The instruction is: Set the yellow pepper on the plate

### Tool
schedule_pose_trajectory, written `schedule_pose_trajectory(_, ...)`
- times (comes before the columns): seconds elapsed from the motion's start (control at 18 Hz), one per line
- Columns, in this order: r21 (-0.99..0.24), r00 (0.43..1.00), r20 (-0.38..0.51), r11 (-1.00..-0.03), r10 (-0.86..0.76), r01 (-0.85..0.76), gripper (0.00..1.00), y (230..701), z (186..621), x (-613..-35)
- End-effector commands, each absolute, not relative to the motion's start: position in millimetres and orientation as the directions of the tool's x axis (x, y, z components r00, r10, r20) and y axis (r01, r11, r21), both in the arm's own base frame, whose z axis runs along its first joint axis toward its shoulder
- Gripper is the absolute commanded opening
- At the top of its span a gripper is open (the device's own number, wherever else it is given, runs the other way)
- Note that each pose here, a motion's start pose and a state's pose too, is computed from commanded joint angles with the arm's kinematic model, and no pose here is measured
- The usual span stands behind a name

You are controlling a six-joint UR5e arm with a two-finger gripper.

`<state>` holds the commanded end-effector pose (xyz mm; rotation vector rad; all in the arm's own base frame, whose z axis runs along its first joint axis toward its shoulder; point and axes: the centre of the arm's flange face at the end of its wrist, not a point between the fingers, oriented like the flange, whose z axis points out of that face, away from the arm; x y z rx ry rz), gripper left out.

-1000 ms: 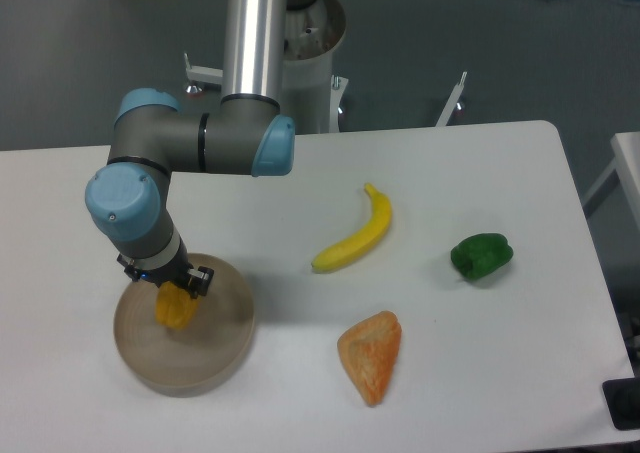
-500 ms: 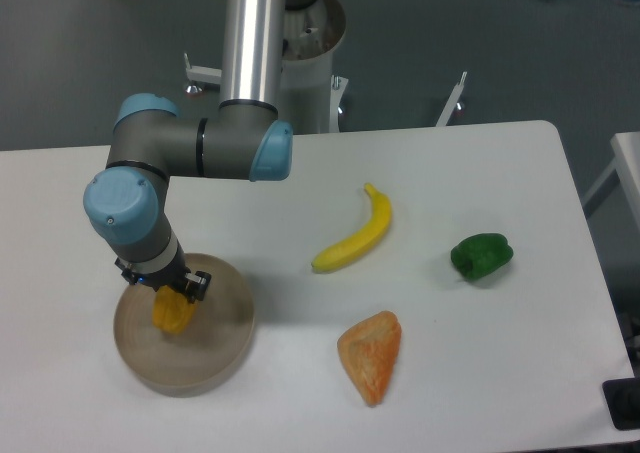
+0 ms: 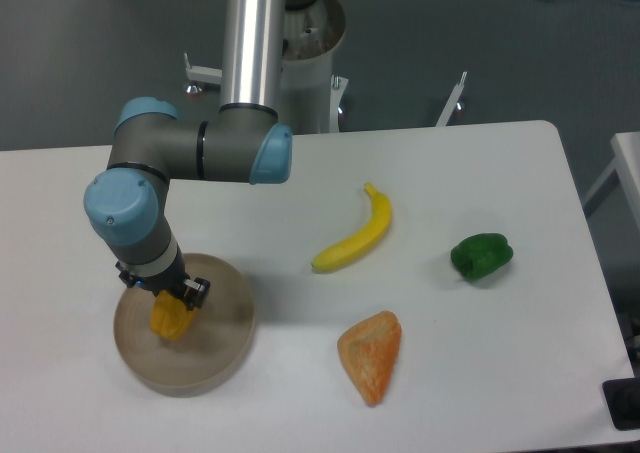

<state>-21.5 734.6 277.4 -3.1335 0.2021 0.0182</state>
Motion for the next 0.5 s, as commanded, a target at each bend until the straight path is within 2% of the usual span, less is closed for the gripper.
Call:
schedule_pose_trajectory(0.11,0.001,0.991,-0.011,-0.991,-0.135,-0.135,0.51,734,278,-21)
schedule_pose_trajectory(0.17,-0.002,0.991,-0.012,-0.991,-0.135,-0.135,0.56,734,279,-21)
schedule_pose_trajectory(0.22,-0.006,0.991,-0.014,-0.991,-0.134,-0.135,0.83,734,282,-21)
schedule_pose_trajectory(0.28,-0.007,0.991,-0.012,-0.991,-0.133,-0.133,1.0,734,285,-22)
schedule_pose_trajectory(0.5,-0.027,0.992,-0.024,-0.992,-0.12,-0.121,1.0,733,300,-31)
